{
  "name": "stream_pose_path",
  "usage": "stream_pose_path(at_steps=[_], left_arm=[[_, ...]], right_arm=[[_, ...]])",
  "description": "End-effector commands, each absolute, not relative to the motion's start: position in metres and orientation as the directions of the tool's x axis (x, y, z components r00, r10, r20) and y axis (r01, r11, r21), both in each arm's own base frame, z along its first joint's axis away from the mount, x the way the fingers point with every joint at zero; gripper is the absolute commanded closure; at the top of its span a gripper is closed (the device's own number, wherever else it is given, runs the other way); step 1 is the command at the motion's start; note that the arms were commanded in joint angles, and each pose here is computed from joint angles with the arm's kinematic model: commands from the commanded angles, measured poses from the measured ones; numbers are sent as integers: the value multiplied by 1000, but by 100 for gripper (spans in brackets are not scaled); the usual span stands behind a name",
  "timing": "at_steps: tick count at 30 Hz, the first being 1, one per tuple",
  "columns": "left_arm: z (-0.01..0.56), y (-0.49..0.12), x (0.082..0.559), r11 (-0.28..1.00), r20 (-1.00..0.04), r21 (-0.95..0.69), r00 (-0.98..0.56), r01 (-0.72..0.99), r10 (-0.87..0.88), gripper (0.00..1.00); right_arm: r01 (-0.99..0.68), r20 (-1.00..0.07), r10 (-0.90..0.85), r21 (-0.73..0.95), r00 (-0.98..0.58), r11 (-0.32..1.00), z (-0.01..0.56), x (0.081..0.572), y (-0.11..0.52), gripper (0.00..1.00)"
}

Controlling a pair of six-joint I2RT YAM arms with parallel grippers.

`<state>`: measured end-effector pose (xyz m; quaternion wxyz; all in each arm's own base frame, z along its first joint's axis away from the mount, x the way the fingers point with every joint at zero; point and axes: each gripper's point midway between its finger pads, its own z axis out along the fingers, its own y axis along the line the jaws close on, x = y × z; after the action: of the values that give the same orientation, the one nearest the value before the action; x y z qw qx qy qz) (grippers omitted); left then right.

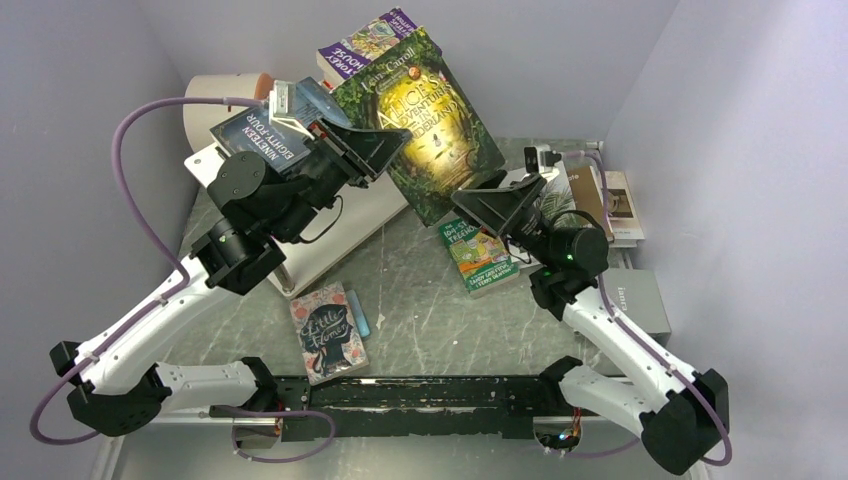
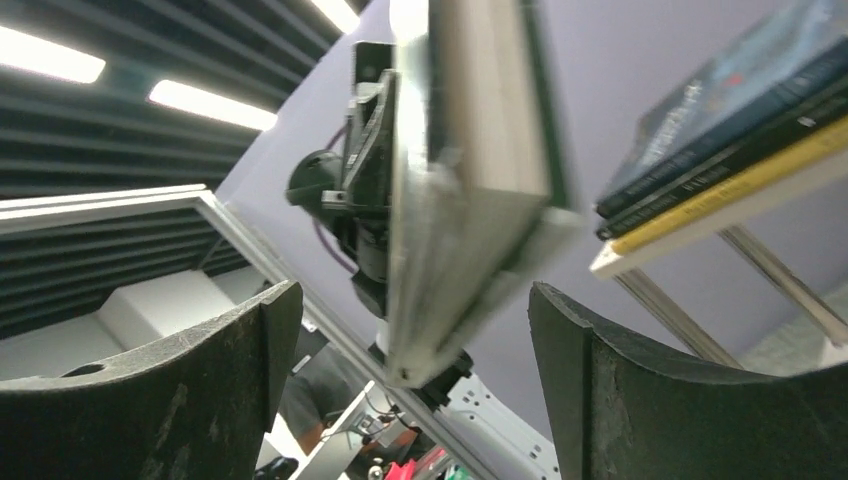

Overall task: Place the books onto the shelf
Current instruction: Pick up the book from the center of the board.

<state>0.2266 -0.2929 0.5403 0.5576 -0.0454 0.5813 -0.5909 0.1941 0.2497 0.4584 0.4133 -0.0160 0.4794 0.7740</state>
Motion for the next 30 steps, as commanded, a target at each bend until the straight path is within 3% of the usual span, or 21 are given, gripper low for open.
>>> stream_pose_path(at_steps=[1,5,9,11,13,16,19,26,30], left_arm=[[602,-269,213,163,-478,-720,-312,674,-821,95],[603,-267,211,162,-482,-715,-311,680,-819,95],[593,-274,211,194,-523,-713,-327,673,-787,92],[583,-277,211,229,-561,-706,-332,670,-759,80],[576,-276,210,272,-604,-690,-327,671,-727,62],[570,-271,206,329,-677,-639,-306,695,-669,37],[570,-269,200,362,-752,-567,-285,740,-594,26],[553,-265,222,454,-838,-515,-314,727,-447,18],[542,-263,237,391,-873,-466,-340,793,-350,15]], right_arm=[[-762,-421,691,576,-588,-297,502,174,239,16],[-739,-373,711,601,-596,-305,503,188,240,29],[-736,-359,732,616,-578,-280,502,201,243,69],[-741,-367,738,618,-567,-263,501,207,243,86],[-748,-384,738,619,-555,-240,497,213,242,98],[-767,-411,739,604,-534,-219,489,219,234,100],[-791,-455,714,566,-533,-230,483,216,224,100],[-835,-575,624,483,-529,-262,466,190,203,100],[-836,-629,567,497,-532,-233,455,191,199,100]])
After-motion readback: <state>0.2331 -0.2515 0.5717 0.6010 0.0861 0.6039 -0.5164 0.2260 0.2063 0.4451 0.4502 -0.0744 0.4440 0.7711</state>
